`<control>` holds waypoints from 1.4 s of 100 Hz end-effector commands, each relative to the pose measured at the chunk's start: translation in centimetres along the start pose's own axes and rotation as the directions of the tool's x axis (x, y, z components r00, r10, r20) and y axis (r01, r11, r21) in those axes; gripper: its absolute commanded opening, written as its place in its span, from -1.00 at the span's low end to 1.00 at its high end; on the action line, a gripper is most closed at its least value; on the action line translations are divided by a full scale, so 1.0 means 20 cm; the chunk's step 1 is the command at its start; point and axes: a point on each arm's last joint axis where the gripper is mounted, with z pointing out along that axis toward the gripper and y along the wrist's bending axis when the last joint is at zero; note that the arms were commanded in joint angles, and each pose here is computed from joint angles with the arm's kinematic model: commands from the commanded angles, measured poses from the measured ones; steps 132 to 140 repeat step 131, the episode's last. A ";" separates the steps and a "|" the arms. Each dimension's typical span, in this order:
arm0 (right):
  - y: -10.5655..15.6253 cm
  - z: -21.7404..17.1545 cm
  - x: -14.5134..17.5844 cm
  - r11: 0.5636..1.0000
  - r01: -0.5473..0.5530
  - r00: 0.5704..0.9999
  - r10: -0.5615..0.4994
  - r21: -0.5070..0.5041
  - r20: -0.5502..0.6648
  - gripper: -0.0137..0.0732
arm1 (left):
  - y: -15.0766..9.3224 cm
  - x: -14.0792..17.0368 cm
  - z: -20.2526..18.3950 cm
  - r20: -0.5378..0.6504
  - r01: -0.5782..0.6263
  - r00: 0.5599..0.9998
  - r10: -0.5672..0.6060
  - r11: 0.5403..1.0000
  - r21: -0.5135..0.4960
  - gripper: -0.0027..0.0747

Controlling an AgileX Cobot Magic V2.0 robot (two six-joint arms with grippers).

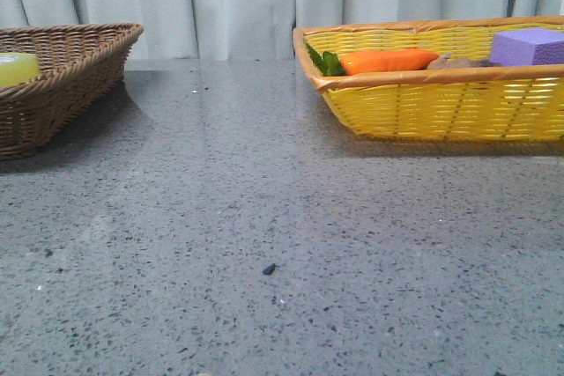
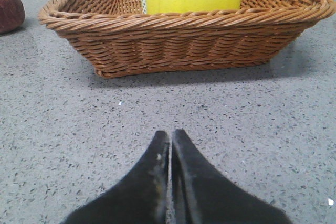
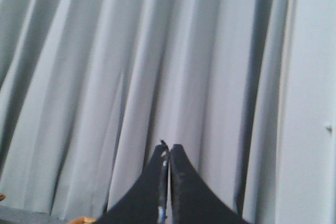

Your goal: Transfer tape with both arms

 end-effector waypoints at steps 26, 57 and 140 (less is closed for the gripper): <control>-0.01 -0.09 0.30 0.983 -0.056 0.979 0.088 0.172 -0.184 -0.86 | 0.00 -0.02 -0.01 0.080 0.013 0.997 -0.012 1.000 -0.001 -0.98; 0.01 -0.19 0.51 0.983 -0.055 0.750 0.157 0.176 -0.643 -0.86 | 0.00 -0.02 -0.01 0.080 0.013 0.997 -0.012 1.000 -0.001 -0.98; 0.02 -0.22 0.54 0.985 -0.041 0.684 0.151 0.169 -0.714 -0.86 | 0.00 -0.02 -0.01 0.080 0.013 0.997 -0.012 1.000 -0.001 -0.98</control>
